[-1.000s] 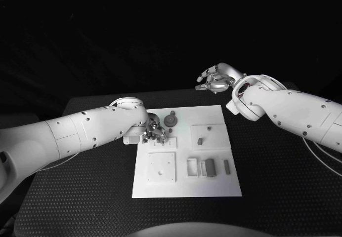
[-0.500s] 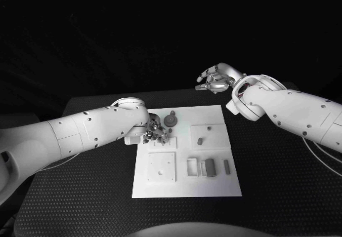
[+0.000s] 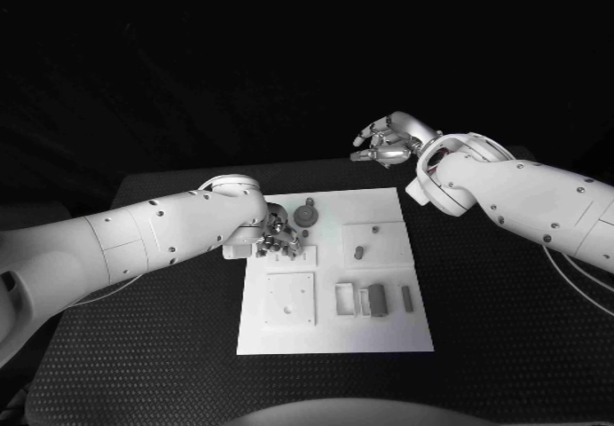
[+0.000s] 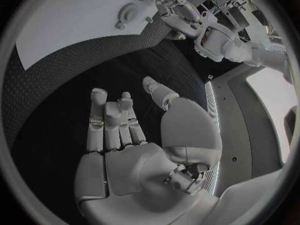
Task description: Assemble the parts on the task board
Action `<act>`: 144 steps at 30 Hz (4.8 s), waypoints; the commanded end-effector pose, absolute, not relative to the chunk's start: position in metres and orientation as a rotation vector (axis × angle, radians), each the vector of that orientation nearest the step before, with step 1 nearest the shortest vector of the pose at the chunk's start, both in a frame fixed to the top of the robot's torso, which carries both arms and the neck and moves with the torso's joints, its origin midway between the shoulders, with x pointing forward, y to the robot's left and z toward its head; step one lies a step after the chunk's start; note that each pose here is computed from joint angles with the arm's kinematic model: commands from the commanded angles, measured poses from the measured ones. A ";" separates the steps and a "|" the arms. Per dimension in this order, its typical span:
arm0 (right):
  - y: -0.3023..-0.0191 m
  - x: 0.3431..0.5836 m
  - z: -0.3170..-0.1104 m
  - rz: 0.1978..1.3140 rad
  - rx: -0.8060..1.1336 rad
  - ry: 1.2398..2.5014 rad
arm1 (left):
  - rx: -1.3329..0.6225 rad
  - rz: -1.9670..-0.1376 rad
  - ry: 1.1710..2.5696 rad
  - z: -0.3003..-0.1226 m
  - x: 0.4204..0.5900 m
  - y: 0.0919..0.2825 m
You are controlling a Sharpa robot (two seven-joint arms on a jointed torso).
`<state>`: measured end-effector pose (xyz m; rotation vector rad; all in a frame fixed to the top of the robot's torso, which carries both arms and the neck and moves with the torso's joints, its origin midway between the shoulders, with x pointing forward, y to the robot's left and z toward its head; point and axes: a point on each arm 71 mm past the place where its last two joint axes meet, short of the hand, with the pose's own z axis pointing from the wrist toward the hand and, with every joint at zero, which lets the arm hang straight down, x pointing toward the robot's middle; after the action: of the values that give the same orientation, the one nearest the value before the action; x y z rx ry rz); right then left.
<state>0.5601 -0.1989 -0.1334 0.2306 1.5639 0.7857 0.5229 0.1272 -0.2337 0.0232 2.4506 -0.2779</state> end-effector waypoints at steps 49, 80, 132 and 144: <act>-0.198 0.560 -0.134 0.794 0.219 1.571 | 0.031 -0.266 2.476 -0.244 0.519 0.129; -0.199 0.560 -0.134 0.794 0.222 1.570 | -0.059 -0.278 2.472 -0.248 0.521 0.135; -0.210 0.563 -0.135 0.769 0.241 1.569 | -0.220 -0.256 2.215 -0.179 0.553 0.194; -0.208 0.563 -0.135 0.773 0.239 1.569 | -0.197 -0.156 2.156 -0.185 0.576 0.201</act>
<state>0.5637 -0.2087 -0.1351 0.2500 1.5643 0.7638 0.5737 0.2009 -0.1852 -0.2312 2.1886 -0.1637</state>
